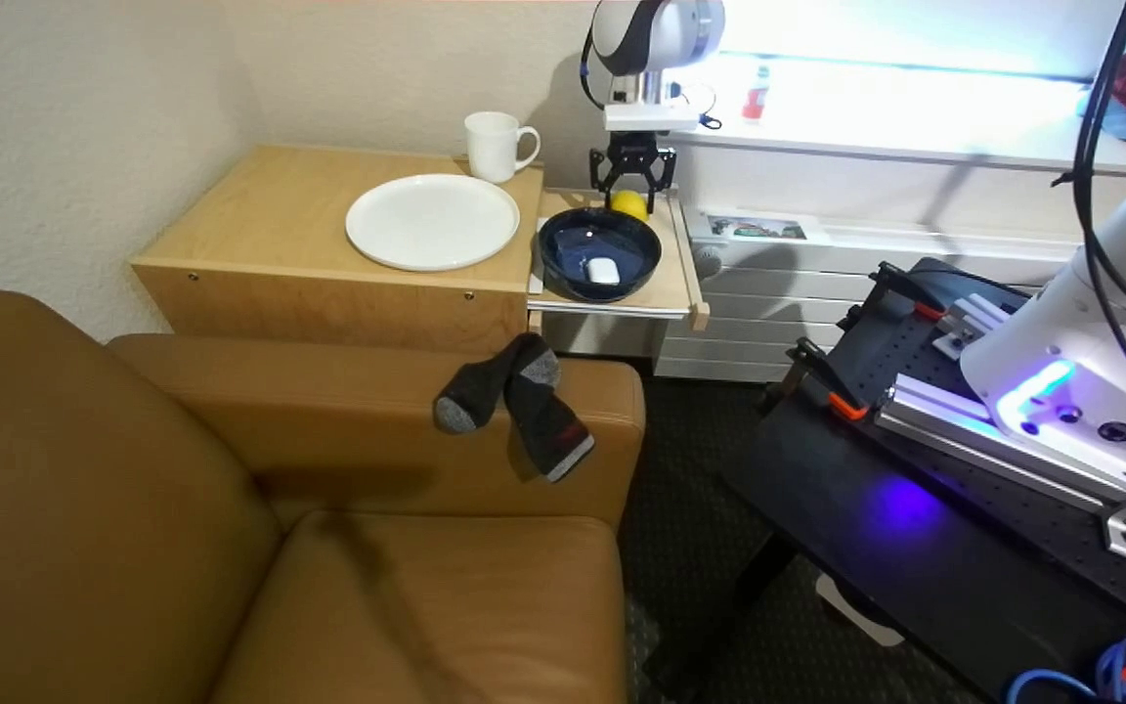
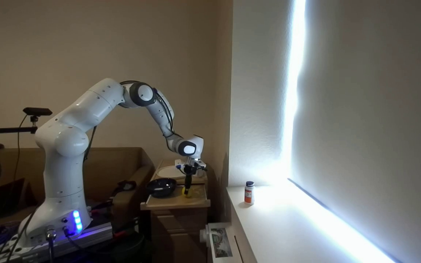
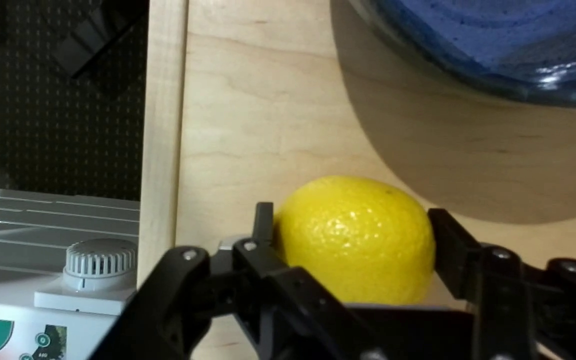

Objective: Put the lemon on the plate

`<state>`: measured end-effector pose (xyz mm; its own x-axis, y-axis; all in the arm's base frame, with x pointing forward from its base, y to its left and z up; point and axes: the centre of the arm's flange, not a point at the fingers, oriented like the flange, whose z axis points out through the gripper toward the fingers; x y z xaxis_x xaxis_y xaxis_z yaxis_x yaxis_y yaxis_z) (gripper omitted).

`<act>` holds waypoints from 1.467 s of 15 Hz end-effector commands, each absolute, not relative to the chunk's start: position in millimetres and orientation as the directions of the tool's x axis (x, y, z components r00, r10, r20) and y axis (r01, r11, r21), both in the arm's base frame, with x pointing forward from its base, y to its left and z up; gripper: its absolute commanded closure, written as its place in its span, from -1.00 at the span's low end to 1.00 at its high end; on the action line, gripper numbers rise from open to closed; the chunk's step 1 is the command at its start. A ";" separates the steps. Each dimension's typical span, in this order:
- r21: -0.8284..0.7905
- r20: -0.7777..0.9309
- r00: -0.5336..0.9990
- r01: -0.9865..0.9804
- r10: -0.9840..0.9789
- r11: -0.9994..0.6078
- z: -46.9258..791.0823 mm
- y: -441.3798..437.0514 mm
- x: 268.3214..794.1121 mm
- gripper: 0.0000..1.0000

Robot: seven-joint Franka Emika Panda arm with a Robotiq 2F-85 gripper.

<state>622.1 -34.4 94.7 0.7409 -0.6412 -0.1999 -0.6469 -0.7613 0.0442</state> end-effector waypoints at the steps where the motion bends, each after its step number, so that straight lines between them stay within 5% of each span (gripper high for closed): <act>1: 0.008 -0.200 0.741 -0.653 -0.641 -0.758 89.2 -40.0 622.1 0.00; 9: -0.226 0.065 0.888 -0.431 -0.455 -0.873 234.9 -18.4 626.9 0.00; 16: -0.325 0.169 0.980 -0.049 -0.109 -0.945 336.6 162.3 635.5 0.00; 17: -0.303 0.169 0.966 -0.135 -0.193 -0.943 325.0 126.4 636.0 0.00; 18: -0.313 0.174 0.969 -0.114 -0.175 -0.943 332.0 147.9 632.1 -0.50; 20: -0.311 0.168 0.970 -0.118 -0.177 -0.943 328.9 152.4 630.9 -0.50; 21: -0.306 0.166 0.968 -0.131 -0.188 -0.943 326.0 142.2 633.1 0.00; 22: -0.298 0.148 0.969 -0.149 -0.200 -0.943 315.3 132.5 640.2 0.00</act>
